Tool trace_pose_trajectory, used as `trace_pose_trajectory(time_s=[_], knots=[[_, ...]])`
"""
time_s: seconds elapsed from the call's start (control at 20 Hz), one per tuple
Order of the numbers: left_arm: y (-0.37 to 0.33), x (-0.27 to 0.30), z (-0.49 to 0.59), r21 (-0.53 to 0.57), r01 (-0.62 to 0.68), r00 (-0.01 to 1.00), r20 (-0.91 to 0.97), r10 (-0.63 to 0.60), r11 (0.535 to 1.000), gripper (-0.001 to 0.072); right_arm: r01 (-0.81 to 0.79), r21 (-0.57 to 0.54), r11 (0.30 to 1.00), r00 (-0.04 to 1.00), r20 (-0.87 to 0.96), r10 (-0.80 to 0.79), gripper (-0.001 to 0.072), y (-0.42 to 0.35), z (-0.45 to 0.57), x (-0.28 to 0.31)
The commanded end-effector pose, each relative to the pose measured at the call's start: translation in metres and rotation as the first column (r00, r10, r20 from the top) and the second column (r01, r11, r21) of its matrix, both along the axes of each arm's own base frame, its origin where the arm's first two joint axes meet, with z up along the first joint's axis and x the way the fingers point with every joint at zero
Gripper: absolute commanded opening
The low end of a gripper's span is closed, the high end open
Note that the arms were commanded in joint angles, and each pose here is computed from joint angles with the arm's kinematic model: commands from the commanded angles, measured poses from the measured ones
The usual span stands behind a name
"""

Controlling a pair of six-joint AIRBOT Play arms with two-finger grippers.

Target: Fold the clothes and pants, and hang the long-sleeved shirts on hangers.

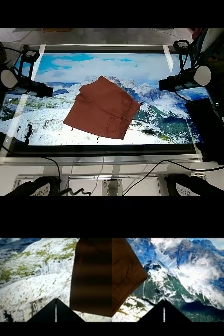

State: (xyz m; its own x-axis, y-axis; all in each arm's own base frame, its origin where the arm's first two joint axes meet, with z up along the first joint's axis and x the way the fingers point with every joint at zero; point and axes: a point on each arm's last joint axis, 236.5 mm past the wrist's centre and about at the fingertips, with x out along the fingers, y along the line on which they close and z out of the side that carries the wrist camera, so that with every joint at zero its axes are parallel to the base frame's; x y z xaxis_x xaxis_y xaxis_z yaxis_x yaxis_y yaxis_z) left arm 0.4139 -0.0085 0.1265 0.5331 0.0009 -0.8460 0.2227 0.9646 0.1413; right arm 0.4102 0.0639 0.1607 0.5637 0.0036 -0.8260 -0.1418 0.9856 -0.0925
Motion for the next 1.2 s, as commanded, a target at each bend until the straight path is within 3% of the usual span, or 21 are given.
trace_pose_trajectory(time_s=[0.0,0.6,0.75,0.95,1.05,1.15], knots=[[0.000,0.000,0.000,0.001,-0.001,1.000,0.001,0.001,1.000,0.0003,0.000,0.000,1.000,1.000,0.000,0.000,0.0024,0.000,0.000,0.000],[0.000,0.000,0.000,0.001,-0.001,1.000,0.000,0.001,1.000,0.0003,-0.001,0.002,1.000,1.000,0.001,0.001,0.0024,0.000,0.000,0.000],[0.000,0.000,0.000,0.000,-0.001,1.000,0.001,0.001,1.000,0.0003,-0.018,0.051,0.999,1.000,0.019,0.017,0.0023,0.013,0.001,0.004],[-0.001,0.008,0.005,-0.005,0.001,0.999,0.041,-0.001,1.000,0.0003,-0.099,0.015,0.995,0.968,-0.229,0.099,0.0022,0.014,-0.083,-0.037],[-0.001,0.009,0.004,-0.003,0.001,0.999,0.040,-0.001,1.000,0.0003,-0.209,0.158,0.965,0.890,-0.379,0.255,0.0022,0.048,-0.147,-0.085],[0.004,0.012,-0.002,0.012,-0.006,0.999,0.031,0.006,1.000,0.0004,-0.294,0.428,0.855,0.800,-0.379,0.465,0.0022,0.107,-0.181,-0.131]])
